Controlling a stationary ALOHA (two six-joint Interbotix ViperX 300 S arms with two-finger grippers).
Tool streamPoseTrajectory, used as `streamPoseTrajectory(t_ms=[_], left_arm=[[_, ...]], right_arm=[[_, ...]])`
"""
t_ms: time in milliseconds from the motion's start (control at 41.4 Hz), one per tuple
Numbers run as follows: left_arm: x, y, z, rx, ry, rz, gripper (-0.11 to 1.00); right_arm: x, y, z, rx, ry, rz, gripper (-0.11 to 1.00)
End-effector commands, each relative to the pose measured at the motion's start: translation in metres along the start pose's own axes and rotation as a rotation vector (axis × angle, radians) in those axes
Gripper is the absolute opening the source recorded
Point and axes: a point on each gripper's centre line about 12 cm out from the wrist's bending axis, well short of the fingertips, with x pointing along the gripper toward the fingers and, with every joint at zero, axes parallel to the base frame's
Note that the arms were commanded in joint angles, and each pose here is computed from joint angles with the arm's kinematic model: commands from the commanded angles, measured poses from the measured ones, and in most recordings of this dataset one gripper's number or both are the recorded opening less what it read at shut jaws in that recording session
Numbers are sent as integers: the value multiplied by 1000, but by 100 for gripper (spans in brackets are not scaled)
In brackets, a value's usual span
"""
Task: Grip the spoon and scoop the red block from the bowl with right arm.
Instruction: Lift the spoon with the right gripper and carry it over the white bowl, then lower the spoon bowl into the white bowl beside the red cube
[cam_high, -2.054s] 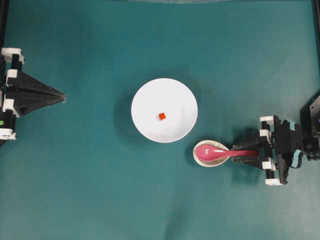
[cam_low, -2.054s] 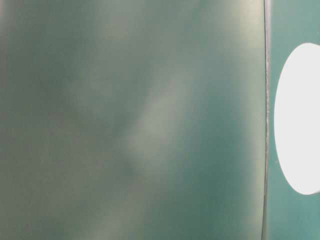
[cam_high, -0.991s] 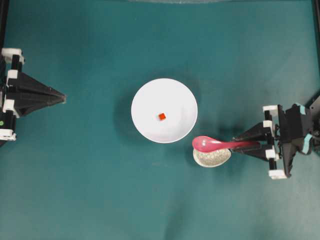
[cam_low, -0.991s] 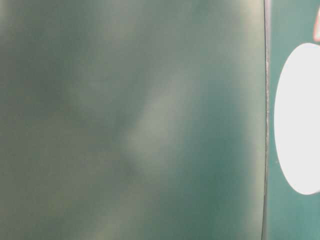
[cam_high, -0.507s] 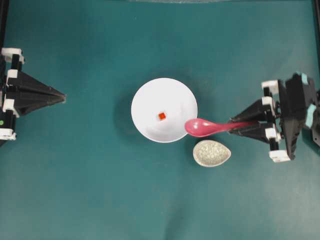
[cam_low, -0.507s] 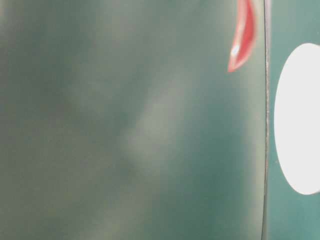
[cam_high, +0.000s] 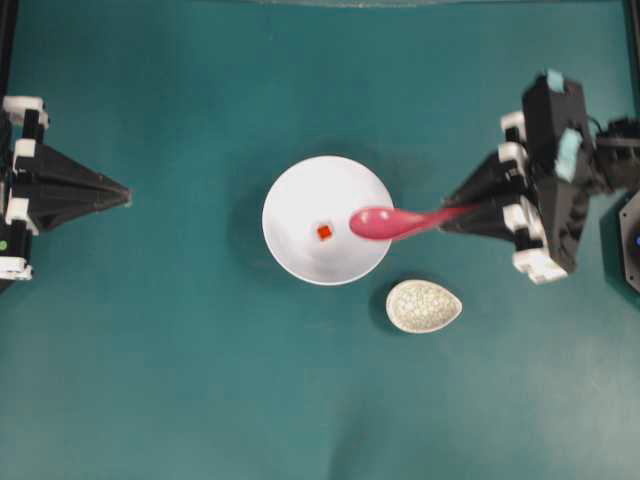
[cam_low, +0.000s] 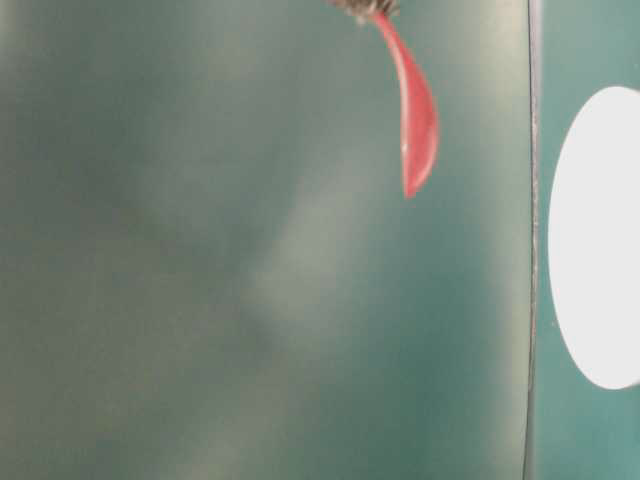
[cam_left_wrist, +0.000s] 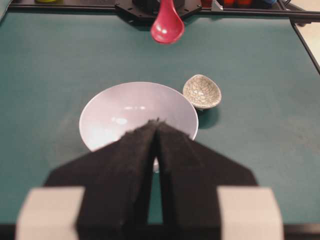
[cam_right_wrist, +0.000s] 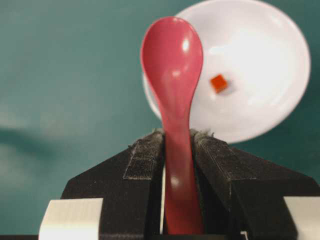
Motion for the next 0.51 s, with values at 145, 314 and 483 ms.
streamPoseTrajectory(t_ms=[145,314,483], left_arm=[[2,0,11,2,-23,0,0],[2,0,10,0,-18,0,0],[2,0,10,2,-18,0,0]], right_arm=[[1,-7,31,20,8,-7,25],[8,-12,38,45,82,0,25],[19,-15,43,62,167,11,25]])
